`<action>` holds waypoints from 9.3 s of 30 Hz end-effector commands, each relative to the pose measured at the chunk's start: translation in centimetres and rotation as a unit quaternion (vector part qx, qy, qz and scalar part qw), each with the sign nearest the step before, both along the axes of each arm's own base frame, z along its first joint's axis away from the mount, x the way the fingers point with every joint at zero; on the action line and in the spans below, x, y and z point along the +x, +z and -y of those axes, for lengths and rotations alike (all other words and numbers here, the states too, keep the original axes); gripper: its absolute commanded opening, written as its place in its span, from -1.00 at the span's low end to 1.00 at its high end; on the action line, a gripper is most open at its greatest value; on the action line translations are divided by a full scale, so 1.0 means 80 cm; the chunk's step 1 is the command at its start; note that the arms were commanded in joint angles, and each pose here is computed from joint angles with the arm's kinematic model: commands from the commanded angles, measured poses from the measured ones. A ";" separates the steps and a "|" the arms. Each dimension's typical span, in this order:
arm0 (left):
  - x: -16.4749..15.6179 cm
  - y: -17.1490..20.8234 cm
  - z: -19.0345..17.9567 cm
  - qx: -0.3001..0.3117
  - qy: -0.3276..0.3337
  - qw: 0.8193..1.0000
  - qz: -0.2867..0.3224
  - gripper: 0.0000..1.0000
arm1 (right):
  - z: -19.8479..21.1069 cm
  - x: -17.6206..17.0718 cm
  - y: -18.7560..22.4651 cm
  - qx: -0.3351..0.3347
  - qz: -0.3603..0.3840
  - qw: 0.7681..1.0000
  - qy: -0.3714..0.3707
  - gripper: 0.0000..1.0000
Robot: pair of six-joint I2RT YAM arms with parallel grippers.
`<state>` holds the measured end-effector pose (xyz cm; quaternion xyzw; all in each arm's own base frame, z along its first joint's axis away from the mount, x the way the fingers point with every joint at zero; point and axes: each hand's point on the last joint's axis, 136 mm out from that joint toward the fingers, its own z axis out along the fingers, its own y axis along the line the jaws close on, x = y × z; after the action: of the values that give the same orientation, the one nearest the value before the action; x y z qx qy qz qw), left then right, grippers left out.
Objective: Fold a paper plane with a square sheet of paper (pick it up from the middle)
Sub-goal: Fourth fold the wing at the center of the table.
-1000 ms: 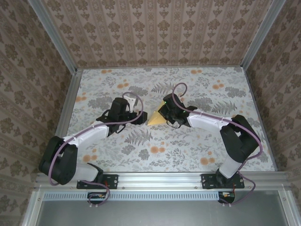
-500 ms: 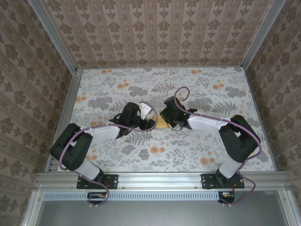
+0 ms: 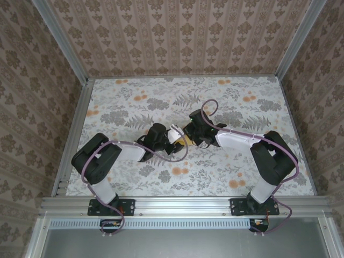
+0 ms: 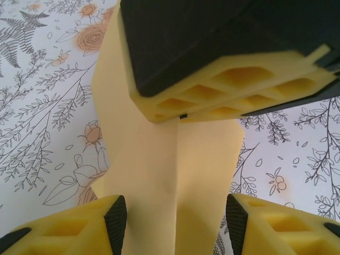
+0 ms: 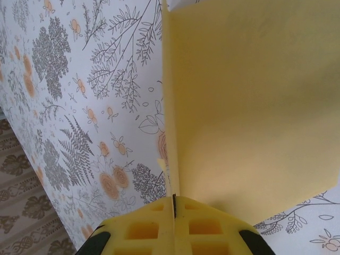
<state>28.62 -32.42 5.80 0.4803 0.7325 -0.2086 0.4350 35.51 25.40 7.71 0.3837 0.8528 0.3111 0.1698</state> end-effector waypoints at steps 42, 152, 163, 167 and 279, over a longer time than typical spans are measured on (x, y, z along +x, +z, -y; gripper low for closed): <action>0.009 -0.017 -0.016 -0.146 0.130 0.954 -0.226 -0.76 | 0.019 -0.006 0.005 -0.016 0.170 0.952 0.253 0.21; 0.003 -0.033 -0.050 -0.154 0.227 0.855 -0.440 -0.80 | 0.064 -0.029 -0.170 -0.299 -0.163 0.890 0.304 0.18; 0.009 -0.007 -0.060 -0.174 0.240 0.859 -0.418 -0.76 | 0.064 -0.032 -0.180 -0.314 -0.178 0.878 0.314 0.08; 0.008 -0.001 -0.059 -0.181 0.233 0.859 -0.418 -0.75 | 0.064 -0.034 -0.183 -0.316 -0.182 0.875 0.317 0.14; -0.010 -0.038 -0.047 -0.129 0.232 0.828 -0.494 -0.77 | 0.019 -0.013 -0.130 -0.221 -0.124 0.895 0.368 -0.17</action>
<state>28.39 -29.31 2.52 0.0796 0.8996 -0.4102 0.1272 36.90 26.85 1.83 0.0260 0.9777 0.1967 0.0689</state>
